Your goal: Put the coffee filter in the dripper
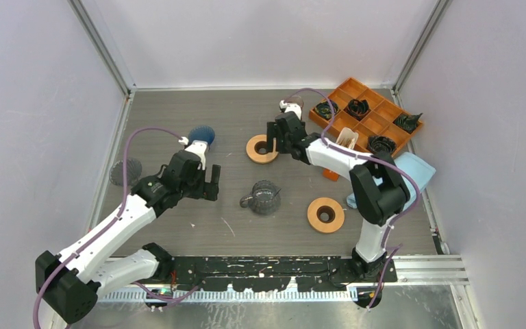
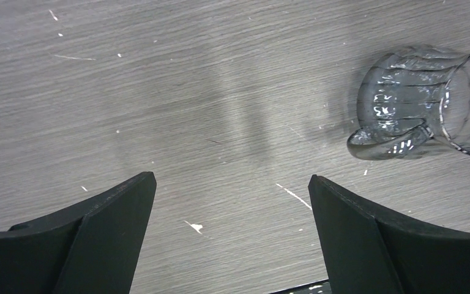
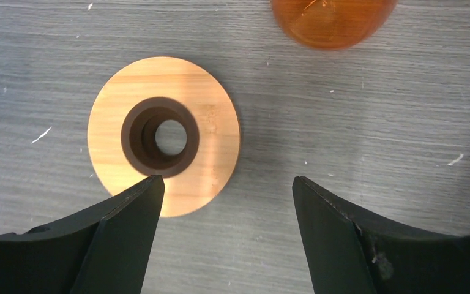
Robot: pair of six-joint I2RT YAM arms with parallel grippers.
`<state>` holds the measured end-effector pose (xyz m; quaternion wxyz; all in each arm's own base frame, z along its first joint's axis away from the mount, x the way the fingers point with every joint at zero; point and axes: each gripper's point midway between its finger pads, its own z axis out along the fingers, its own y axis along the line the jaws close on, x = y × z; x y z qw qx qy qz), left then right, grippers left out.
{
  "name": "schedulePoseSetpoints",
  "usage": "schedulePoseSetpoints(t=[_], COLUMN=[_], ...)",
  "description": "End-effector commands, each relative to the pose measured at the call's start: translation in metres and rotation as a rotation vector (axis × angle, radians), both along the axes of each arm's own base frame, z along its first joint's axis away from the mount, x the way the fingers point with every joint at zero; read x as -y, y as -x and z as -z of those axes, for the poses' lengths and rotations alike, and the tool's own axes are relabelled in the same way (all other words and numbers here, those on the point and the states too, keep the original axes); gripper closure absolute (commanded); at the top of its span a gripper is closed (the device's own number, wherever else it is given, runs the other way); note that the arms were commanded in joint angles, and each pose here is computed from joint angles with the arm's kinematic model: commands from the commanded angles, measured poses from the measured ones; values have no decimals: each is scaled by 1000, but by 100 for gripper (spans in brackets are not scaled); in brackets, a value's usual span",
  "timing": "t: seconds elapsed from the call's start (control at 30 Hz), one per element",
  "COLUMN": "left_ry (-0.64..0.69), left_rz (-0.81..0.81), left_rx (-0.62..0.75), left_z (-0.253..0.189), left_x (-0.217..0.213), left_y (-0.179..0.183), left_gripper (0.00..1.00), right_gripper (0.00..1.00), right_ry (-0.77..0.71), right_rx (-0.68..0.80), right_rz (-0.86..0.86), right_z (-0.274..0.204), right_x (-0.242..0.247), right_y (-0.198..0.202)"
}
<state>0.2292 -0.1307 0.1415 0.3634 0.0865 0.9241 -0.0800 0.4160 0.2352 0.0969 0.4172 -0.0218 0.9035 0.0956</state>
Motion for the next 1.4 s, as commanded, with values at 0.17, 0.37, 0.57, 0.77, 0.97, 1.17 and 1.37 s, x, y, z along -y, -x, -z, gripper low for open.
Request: schedulePoseSetpoints(t=[0.17,0.37,0.57,0.77,0.97,1.17,1.37], left_ry=[-157,-176,-177,-169,-173,-171,-168], left_rz=[34,38,38,39,38,35,31], left_rx=[105,111,113,112,108,107,112], left_z=[-27,-25,-25,-26,-25,-25,-26], left_x=[-19,-20,-21,-20,-21,-20,-21], left_y=[-20,-23,-23,-23,-23,-23,-23], left_gripper=[1,1,1,1,1,1,1], right_gripper=[24,26,26,28,35,52,63], right_ry=[-44,-57,-37,-20,-16,-27,-31], right_rx=[39,20,-23,-46,-70,-62,-37], right_rz=[88,72,85,86,67,64,53], right_z=[-2,6,27,41,52,43,20], right_x=[-20,-31,-32,-32,-35,-34,-30], right_y=[-34,-42,-43,-43,-41,-39,-34])
